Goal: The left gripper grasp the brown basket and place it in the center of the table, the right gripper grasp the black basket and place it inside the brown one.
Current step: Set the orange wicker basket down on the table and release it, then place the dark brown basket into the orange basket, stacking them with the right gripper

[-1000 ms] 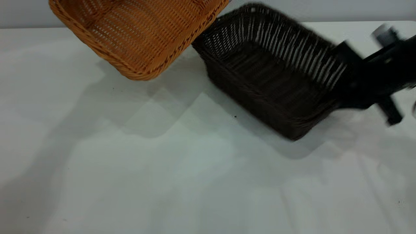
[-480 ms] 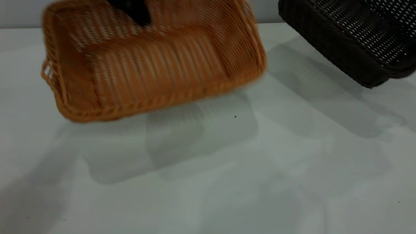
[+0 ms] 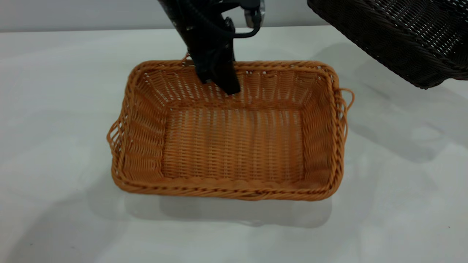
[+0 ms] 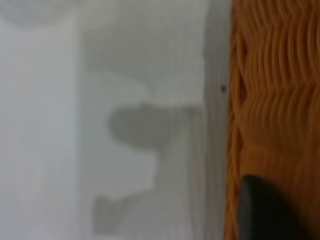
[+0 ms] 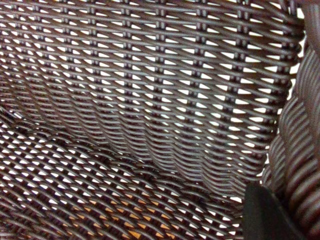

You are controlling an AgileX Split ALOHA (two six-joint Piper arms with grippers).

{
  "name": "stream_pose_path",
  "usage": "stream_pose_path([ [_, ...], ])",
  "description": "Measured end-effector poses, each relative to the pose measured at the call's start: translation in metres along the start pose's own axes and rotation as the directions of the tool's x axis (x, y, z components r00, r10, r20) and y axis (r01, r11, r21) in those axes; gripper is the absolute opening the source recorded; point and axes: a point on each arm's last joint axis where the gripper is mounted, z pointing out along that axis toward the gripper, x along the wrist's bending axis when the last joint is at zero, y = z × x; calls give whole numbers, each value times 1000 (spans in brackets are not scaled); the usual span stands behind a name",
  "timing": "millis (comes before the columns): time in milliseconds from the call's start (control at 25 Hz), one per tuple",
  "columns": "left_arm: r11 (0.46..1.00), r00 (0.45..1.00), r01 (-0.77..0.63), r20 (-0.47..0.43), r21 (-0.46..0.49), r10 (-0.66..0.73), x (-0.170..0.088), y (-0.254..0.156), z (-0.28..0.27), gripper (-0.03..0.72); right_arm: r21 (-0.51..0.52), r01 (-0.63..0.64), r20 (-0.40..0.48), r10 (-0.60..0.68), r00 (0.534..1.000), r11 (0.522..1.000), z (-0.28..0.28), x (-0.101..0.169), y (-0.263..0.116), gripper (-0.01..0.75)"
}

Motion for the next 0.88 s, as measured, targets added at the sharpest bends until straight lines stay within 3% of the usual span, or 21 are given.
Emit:
stream_pose_path([
  [240,992,992,124,-19,-8,-124,1,3,-1,493,24,76,14,-76,997,997,-15,13,-3,80],
  [440,944,940,329,-96,11,-327,12,-6,-41,549,40,111,2,-111,994,993,-25,36,-8,80],
  [520,905,892,426,-167,-2,-420,22,-18,-74,552,82,141,2,-142,990,987,-18,49,-16,80],
  [640,810,774,581,-258,-76,-579,37,-45,-123,552,190,206,3,-211,978,960,4,73,-36,80],
  [760,714,652,680,-307,-168,-693,48,-78,-163,552,294,281,6,-296,955,913,28,99,-62,80],
  [880,646,572,729,-316,-227,-757,53,-103,-185,552,355,346,1,-371,929,868,49,124,-90,80],
])
